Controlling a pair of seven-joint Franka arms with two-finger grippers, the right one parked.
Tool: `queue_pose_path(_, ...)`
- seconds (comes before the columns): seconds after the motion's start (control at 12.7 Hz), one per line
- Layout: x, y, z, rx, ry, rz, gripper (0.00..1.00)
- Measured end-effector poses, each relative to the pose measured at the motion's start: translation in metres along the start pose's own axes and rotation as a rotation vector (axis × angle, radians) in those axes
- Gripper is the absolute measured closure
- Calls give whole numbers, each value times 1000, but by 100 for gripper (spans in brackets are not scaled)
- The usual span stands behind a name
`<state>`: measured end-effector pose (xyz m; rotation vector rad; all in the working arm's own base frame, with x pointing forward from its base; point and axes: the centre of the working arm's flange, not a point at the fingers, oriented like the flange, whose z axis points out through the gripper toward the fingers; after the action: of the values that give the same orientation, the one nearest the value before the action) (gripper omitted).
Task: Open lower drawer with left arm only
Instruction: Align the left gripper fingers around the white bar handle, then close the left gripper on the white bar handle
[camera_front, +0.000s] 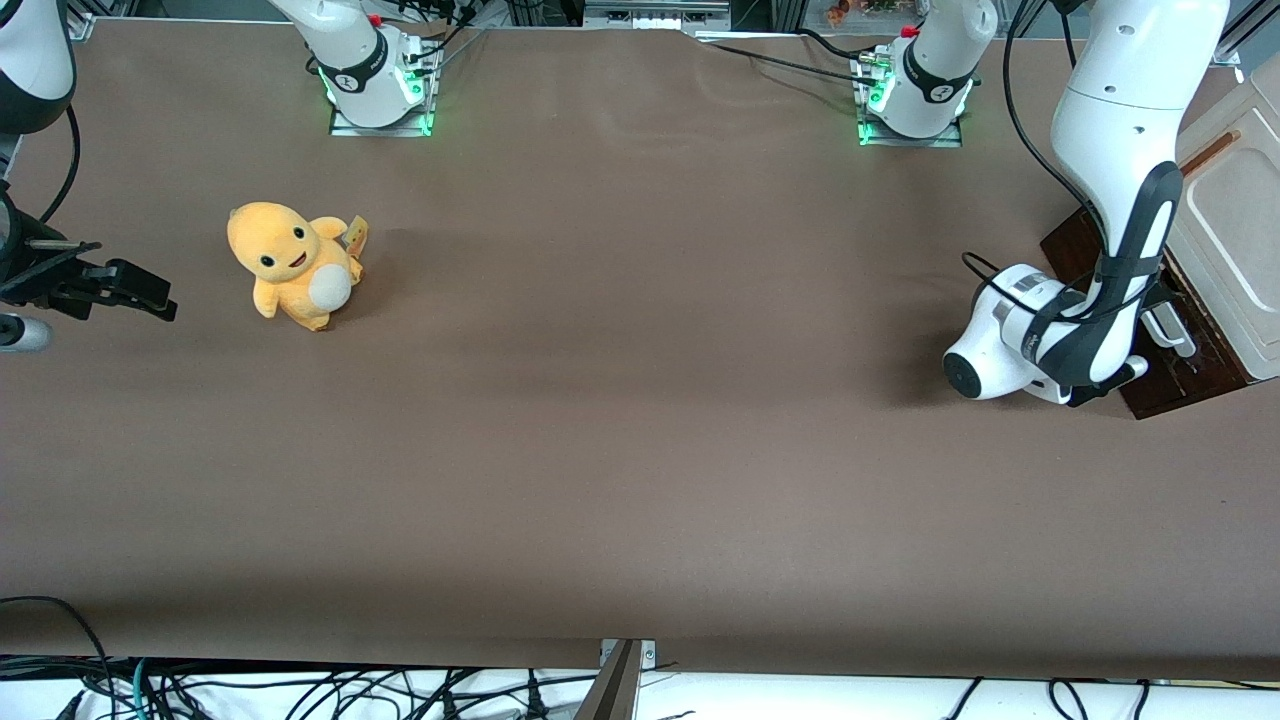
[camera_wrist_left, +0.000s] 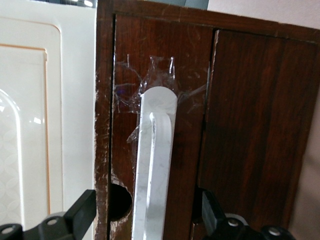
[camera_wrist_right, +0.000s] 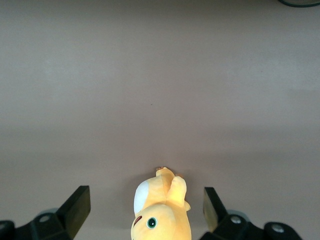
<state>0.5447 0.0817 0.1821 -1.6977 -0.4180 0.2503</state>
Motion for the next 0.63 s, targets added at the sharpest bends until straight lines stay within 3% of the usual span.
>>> queue_pose_path(0.16,0,0,2,3,-3,0,8)
queue_pose_path(0.24,0,0,2,3,-3,0,18)
queue_pose_path(0.32,0,0,3,4,-3,1,18)
queue_pose_path(0.47,0,0,2,4,-3,1,39)
queue_pose_path(0.63,-1,0,2,4,-1,1,48)
